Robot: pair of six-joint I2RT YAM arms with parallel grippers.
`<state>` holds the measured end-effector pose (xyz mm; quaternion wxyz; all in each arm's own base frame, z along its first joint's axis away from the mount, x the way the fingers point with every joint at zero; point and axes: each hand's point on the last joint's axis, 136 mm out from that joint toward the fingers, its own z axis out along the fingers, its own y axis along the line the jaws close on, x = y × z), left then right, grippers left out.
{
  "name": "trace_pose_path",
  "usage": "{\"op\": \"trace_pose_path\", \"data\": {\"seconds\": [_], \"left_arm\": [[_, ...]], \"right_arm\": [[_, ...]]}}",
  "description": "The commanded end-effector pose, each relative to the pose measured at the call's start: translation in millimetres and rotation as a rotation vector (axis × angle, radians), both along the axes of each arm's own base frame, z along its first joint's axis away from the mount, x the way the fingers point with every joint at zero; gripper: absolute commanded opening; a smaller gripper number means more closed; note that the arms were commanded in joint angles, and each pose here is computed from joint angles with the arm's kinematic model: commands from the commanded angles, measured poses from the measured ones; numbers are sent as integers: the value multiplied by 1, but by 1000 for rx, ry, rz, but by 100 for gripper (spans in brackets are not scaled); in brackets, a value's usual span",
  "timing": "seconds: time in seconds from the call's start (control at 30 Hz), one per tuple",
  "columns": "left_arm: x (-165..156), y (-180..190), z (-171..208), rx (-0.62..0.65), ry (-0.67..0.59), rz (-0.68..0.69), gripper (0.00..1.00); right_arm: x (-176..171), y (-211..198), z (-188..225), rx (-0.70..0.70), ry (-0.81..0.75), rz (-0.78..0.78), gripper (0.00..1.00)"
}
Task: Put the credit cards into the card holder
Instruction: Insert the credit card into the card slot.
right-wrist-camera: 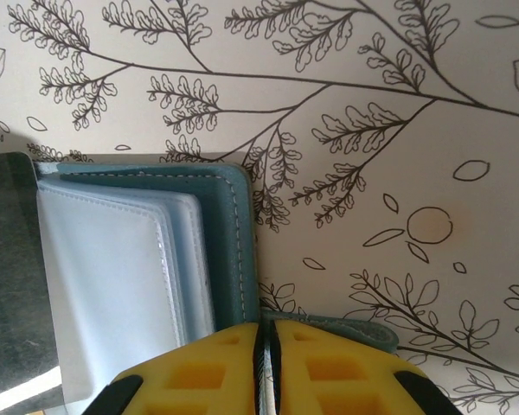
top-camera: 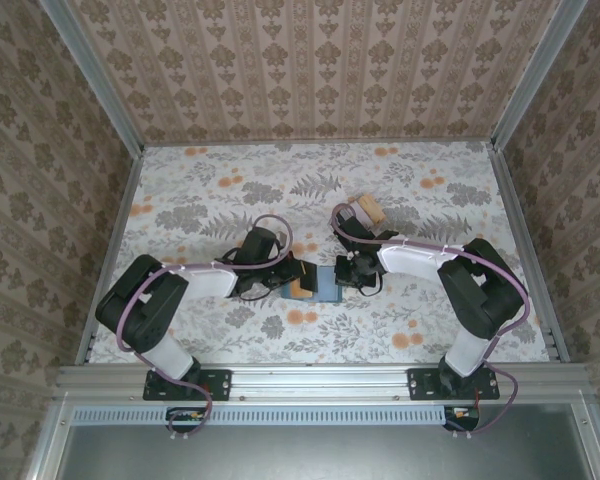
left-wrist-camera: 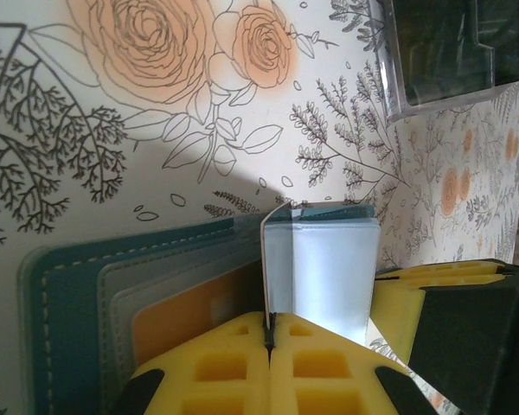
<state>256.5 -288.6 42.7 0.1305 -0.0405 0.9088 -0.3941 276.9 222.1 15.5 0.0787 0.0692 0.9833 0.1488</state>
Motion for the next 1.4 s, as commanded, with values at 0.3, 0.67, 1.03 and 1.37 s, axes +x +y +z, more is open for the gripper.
{"op": "trace_pose_path", "data": {"seconds": [0.3,0.67,1.03,1.37], "left_arm": [[-29,13,-9,94,52,-69,0],[-13,0,-15,53,65,-21,2],[-18,-11,-23,51,107,-65,8],[-24,-13,-19,171,94,-135,21]], "right_arm": [[-14,-10,-24,-39,61,-26,15],[-14,-6,-27,-32,68,-20,15],[-14,-5,-26,-29,67,-22,15],[-14,-5,-24,-28,63,-23,16]]}}
